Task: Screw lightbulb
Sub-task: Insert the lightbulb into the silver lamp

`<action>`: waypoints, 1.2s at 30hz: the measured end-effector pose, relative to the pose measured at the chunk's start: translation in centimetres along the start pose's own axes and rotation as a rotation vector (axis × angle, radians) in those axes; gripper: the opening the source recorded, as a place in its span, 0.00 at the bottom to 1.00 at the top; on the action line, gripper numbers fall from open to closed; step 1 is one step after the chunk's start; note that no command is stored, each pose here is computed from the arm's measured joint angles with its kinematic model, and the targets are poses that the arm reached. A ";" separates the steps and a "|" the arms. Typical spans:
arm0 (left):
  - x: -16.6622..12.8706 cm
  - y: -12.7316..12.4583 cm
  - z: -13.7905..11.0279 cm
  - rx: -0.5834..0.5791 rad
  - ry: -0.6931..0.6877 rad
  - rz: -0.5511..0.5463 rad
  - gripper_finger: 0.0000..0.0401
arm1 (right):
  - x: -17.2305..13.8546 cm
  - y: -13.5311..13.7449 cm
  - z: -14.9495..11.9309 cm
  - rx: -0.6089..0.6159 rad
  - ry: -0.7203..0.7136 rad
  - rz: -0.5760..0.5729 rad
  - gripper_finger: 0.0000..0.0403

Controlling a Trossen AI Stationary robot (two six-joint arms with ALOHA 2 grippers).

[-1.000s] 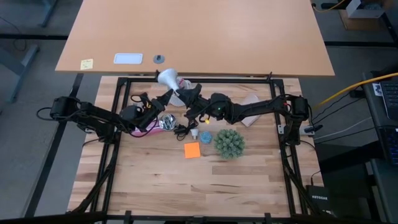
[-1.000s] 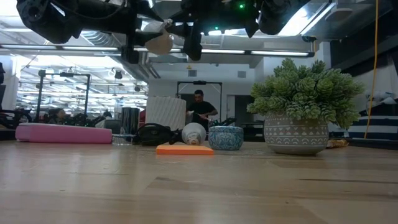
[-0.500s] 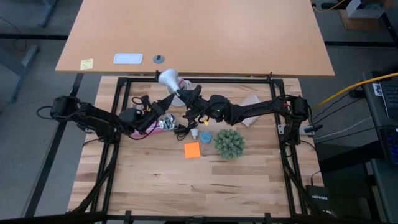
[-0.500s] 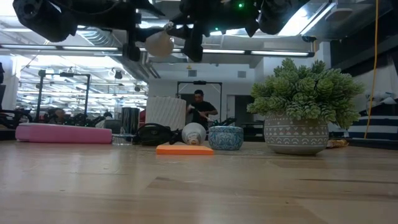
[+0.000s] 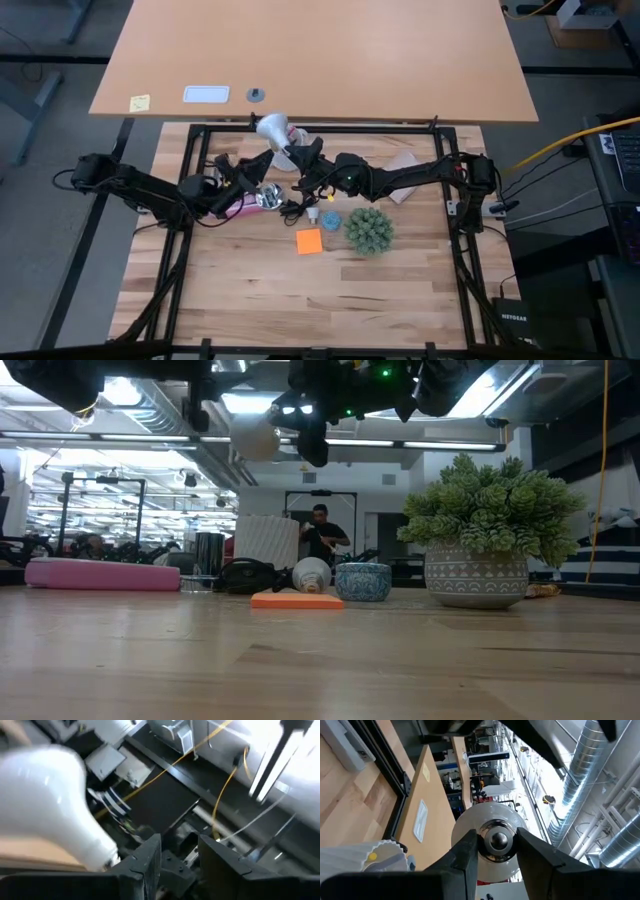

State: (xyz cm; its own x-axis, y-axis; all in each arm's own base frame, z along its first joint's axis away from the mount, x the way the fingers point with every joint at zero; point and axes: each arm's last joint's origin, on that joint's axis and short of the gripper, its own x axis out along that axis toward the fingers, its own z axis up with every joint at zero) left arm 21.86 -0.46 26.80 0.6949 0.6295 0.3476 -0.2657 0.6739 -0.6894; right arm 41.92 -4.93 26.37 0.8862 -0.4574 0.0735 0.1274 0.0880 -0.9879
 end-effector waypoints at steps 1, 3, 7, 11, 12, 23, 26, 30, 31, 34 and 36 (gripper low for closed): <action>-0.1 0.0 -0.1 0.071 0.007 -0.001 0.30 | 0.0 0.0 0.0 0.000 0.000 0.000 0.29; -0.2 -0.1 -0.5 0.194 0.039 -0.004 0.30 | 0.0 0.0 0.0 0.001 0.000 -0.002 0.29; -0.5 0.1 -1.4 0.209 0.130 -0.019 0.33 | 0.0 0.0 0.0 0.000 0.001 -0.002 0.29; -0.6 0.3 -1.8 0.047 0.165 0.008 0.40 | 0.0 -0.1 0.0 -0.005 -0.001 -0.004 0.29; -0.6 0.3 -1.8 -0.003 0.166 0.014 0.42 | 0.0 -0.1 0.0 -0.005 -0.001 -0.004 0.29; -0.3 1.7 -2.6 -0.249 0.206 0.142 0.58 | 0.0 -0.1 0.2 -0.011 -0.055 0.000 0.29; 0.0 2.2 -2.5 -0.291 0.194 0.178 0.60 | 0.0 -0.1 0.2 -0.040 -0.056 -0.001 0.29; 0.6 2.7 -2.0 -0.253 0.157 0.185 0.60 | 0.0 -0.1 0.2 -0.064 -0.056 -0.001 0.29; 0.7 2.7 -1.9 -0.241 0.146 0.182 0.60 | 0.0 -0.1 0.2 -0.064 -0.056 -0.001 0.29; 1.0 3.0 -1.6 -0.226 0.123 0.185 0.60 | 0.0 -0.1 0.2 -0.065 -0.056 -0.002 0.29; 1.2 3.2 -1.4 -0.237 0.110 0.191 0.60 | 0.0 -0.1 0.2 -0.069 -0.064 -0.001 0.29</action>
State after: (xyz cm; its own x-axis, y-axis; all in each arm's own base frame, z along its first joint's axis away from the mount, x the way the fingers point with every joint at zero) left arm 22.81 1.86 24.12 0.7188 0.6819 0.1356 -0.2443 0.4304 -0.8689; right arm 41.96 -4.75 26.54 0.9129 -0.4000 0.0813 0.0996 0.0252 -0.9947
